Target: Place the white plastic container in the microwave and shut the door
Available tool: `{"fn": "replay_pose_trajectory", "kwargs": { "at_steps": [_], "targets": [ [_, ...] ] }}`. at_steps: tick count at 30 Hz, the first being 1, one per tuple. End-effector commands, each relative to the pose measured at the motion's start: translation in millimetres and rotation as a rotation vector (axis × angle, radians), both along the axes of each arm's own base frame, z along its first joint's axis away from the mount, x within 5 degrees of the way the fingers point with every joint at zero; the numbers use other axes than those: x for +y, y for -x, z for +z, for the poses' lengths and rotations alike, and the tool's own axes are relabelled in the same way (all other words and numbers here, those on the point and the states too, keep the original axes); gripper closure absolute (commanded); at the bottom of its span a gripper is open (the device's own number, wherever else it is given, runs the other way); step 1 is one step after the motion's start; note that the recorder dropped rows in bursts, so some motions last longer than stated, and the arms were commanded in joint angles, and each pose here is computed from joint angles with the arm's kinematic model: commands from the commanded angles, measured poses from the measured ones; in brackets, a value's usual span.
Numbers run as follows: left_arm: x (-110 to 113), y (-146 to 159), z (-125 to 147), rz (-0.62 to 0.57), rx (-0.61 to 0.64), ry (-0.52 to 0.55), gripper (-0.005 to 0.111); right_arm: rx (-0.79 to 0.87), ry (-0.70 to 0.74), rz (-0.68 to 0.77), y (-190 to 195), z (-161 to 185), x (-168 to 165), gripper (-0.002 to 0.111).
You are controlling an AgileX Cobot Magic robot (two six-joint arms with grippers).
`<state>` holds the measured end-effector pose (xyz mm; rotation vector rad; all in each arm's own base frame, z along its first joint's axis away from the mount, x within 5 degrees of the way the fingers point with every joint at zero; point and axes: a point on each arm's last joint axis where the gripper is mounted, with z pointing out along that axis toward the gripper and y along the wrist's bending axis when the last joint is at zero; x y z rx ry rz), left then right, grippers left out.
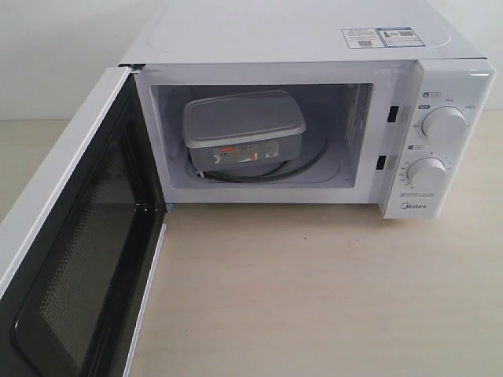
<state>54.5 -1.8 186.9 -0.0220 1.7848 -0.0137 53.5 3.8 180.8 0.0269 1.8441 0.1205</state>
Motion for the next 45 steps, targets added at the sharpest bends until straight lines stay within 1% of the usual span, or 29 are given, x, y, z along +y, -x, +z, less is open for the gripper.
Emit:
{"fn": "replay_pose_trajectory", "kwargs": {
  "at_steps": [1, 43, 45],
  "targets": [
    [-0.1, 0.1, -1.0, 0.002, 0.000, 0.012, 0.103, -0.012, 0.005, -0.005, 0.2, 1.0, -0.5, 0.108],
    [-0.1, 0.1, -1.0, 0.002, 0.000, 0.012, 0.103, -0.012, 0.005, -0.005, 0.2, 1.0, -0.5, 0.108],
    [0.2, -0.1, 0.0, -0.005, -0.011, -0.038, 0.103, -0.012, 0.005, -0.005, 0.2, 1.0, -0.5, 0.108]
  ]
}}
